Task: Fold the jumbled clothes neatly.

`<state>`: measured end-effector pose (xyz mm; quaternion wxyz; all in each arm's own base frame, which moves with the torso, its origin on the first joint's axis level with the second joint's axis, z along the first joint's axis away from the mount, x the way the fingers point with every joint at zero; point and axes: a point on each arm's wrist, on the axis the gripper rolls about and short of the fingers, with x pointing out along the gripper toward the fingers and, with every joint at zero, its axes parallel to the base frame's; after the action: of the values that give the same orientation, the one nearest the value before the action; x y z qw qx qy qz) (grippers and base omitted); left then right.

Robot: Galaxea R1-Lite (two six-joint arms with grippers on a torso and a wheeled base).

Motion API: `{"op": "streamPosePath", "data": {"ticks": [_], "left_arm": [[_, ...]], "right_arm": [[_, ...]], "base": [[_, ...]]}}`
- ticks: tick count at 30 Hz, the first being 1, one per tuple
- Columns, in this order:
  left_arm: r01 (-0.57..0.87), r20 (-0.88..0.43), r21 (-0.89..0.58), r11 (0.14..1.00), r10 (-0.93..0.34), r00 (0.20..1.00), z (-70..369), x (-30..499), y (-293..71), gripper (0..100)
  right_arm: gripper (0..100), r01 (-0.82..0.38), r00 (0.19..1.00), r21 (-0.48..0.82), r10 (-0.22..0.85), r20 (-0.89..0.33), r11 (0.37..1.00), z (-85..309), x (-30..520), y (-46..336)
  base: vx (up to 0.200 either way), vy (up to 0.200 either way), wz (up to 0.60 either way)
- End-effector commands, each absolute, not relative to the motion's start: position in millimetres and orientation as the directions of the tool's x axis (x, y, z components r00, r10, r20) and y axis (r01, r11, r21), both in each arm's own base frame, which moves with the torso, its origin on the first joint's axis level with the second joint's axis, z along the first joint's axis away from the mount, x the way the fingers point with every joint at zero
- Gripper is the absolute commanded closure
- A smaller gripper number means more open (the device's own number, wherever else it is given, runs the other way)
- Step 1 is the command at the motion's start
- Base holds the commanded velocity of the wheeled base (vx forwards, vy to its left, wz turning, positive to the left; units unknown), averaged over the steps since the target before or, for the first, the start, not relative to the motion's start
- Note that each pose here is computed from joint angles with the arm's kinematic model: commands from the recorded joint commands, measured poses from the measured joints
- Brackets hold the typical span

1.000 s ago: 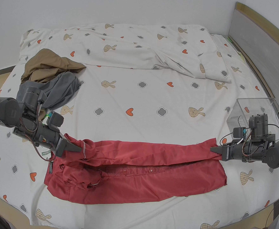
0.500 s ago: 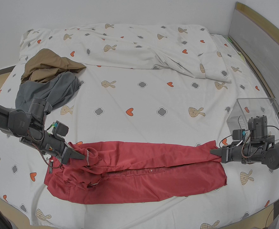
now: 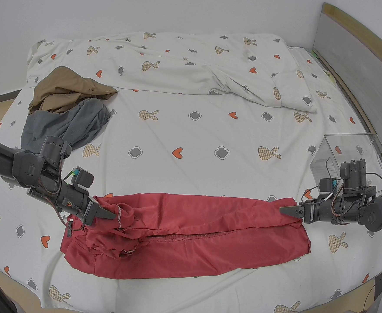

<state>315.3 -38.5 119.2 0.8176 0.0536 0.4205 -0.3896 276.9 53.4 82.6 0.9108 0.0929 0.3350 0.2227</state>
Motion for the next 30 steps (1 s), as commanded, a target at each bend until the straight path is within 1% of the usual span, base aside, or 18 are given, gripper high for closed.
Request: {"op": "streamPosePath", "data": {"ticks": [1, 4, 8, 9, 12, 16, 17, 19, 21, 22, 23, 24, 25, 26, 27, 30], "left_arm": [[0.683, -0.728, -0.237, 0.691, -0.592, 0.346, 120.8, 314.3, -38.3, 100], [0.684, -0.726, -0.234, 0.691, -0.592, 0.35, 122.4, 313.3, -38.2, 100], [0.684, -0.724, -0.231, 0.692, -0.592, 0.354, 123.8, 312.8, -37.7, 100], [0.677, -0.723, -0.231, 0.699, -0.589, 0.362, 124.3, 313.0, -33.9, 100], [0.674, -0.723, -0.232, 0.701, -0.588, 0.362, 124.1, 312.5, -32.9, 100], [0.675, -0.721, -0.23, 0.701, -0.589, 0.366, 126.4, 309.3, -32.2, 100], [0.675, -0.721, -0.23, 0.701, -0.589, 0.366, 126.4, 309.3, -32.2, 100], [0.674, -0.718, -0.226, 0.703, -0.588, 0.372, 128.6, 308.7, -31.2, 100], [0.674, -0.717, -0.225, 0.704, -0.588, 0.375, 129.1, 308.7, -31.2, 100], [0.674, -0.717, -0.225, 0.704, -0.588, 0.375, 129.0, 309.1, -31.2, 100], [0.674, -0.717, -0.225, 0.704, -0.588, 0.375, 129.0, 309.1, -31.2, 100], [0.673, -0.718, -0.226, 0.704, -0.588, 0.373, 128.7, 308.9, -31.2, 100], [0.674, -0.717, -0.225, 0.704, -0.588, 0.375, 129.0, 309.1, -31.2, 100], [0.674, -0.717, -0.225, 0.704, -0.588, 0.375, 129.0, 309.1, -31.2, 100], [0.673, -0.716, -0.224, 0.705, -0.587, 0.377, 129.6, 308.5, -30.7, 100], [0.669, -0.712, -0.219, 0.71, -0.585, 0.388, 132.3, 308.0, -27.9, 100]], "right_arm": [[0, -0.333, 0.687, 0.318, 0.46, -0.563, 0.888, 84.3, 278.5, 49.8], [0, -0.315, 0.702, 0.317, 0.444, -0.556, 0.895, 85.3, 284.5, 44.0], [0, -0.298, 0.703, 0.325, 0.436, -0.562, 0.898, 81.9, 288.6, 39.2], [0, -0.28, 0.689, 0.336, 0.432, -0.582, 0.899, 74.0, 291.2, 37.3], [0, -0.264, 0.682, 0.36, 0.437, -0.587, 0.895, 72.0, 290.8, 37.4], [0, -0.182, 0.663, 0.508, 0.487, -0.568, 0.842, 73.4, 292.1, 38.2], [0, -0.182, 0.663, 0.508, 0.487, -0.568, 0.842, 73.4, 292.1, 38.2], [0, -0.127, 0.647, 0.623, 0.541, -0.538, 0.772, 78.5, 292.3, 38.7], [0, -0.113, 0.647, 0.671, 0.567, -0.51, 0.733, 85.1, 295.2, 37.8], [0, -0.111, 0.646, 0.688, 0.578, -0.499, 0.717, 87.8, 295.9, 36.8], [0, -0.112, 0.646, 0.69, 0.58, -0.496, 0.715, 88.6, 296.1, 36.9], [0, -0.109, 0.638, 0.72, 0.603, -0.478, 0.686, 90.6, 299.3, 35.9], [0, -0.109, 0.635, 0.728, 0.611, -0.473, 0.676, 91.1, 300.7, 35.8], [0, -0.109, 0.635, 0.728, 0.611, -0.473, 0.676, 91.1, 300.7, 35.8], [0, -0.101, 0.629, 0.743, 0.621, -0.467, 0.661, 90.9, 304.4, 35.8], [0, -0.071, 0.614, 0.751, 0.622, -0.486, 0.657, 81.2, 310.1, 37.7]], "base": [[0.0, 0.0, 0.0], [0.0, 0.0, 0.0], [0.0, 0.0, 0.0], [0.0, 0.0, 0.0], [0.0, 0.0, 0.0], [0.0, 0.0, 0.0], [0.0, 0.0, 0.0], [0.0, 0.0, 0.0], [0.0, 0.0, 0.0], [0.0, 0.0, 0.0], [0.0, 0.0, 0.0], [0.0, 0.0, 0.0], [0.0, 0.0, 0.0], [0.0, 0.0, 0.0], [0.0, 0.0, 0.0], [0.0, 0.0, 0.0]]}}
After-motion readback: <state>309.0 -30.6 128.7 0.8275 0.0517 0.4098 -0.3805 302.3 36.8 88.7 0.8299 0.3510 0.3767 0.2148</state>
